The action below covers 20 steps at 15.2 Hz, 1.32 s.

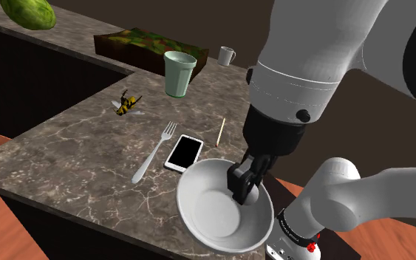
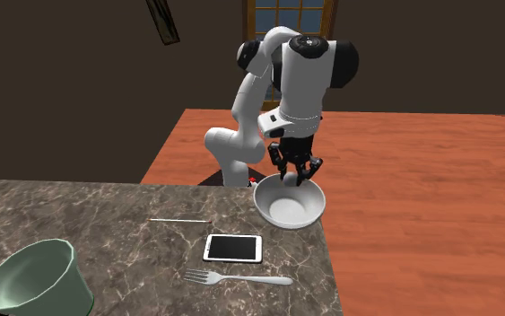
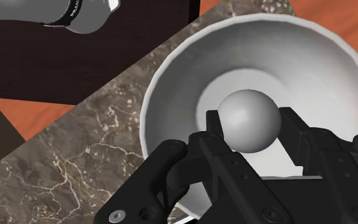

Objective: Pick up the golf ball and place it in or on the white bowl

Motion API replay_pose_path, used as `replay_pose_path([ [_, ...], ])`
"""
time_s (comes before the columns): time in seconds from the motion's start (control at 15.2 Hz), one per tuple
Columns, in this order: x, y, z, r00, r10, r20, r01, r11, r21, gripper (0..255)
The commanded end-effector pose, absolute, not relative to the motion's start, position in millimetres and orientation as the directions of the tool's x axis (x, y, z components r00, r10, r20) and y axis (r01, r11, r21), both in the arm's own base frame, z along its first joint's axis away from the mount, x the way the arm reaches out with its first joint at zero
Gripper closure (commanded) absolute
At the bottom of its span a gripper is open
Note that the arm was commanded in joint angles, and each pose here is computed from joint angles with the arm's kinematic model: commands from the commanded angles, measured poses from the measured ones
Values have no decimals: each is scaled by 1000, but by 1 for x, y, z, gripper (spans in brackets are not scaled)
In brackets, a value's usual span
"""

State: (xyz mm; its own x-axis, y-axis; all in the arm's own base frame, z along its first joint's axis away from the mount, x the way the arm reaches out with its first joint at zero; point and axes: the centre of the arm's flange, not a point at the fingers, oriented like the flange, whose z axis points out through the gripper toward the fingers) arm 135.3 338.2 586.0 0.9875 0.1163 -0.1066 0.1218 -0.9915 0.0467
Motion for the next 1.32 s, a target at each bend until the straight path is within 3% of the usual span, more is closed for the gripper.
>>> replay_pose_path([
  [0.0, 135, 338, 575, 988, 116, -106, 122, -991, 47, 255],
  [0.66, 135, 338, 564, 988, 116, -106, 122, -991, 47, 255],
  [0.73, 135, 338, 564, 988, 116, -106, 122, -991, 47, 0],
  [1.06, 135, 338, 564, 988, 116, -106, 122, -991, 47, 0],
  [1.25, 139, 340, 603, 988, 116, -106, 122, -991, 47, 0],
])
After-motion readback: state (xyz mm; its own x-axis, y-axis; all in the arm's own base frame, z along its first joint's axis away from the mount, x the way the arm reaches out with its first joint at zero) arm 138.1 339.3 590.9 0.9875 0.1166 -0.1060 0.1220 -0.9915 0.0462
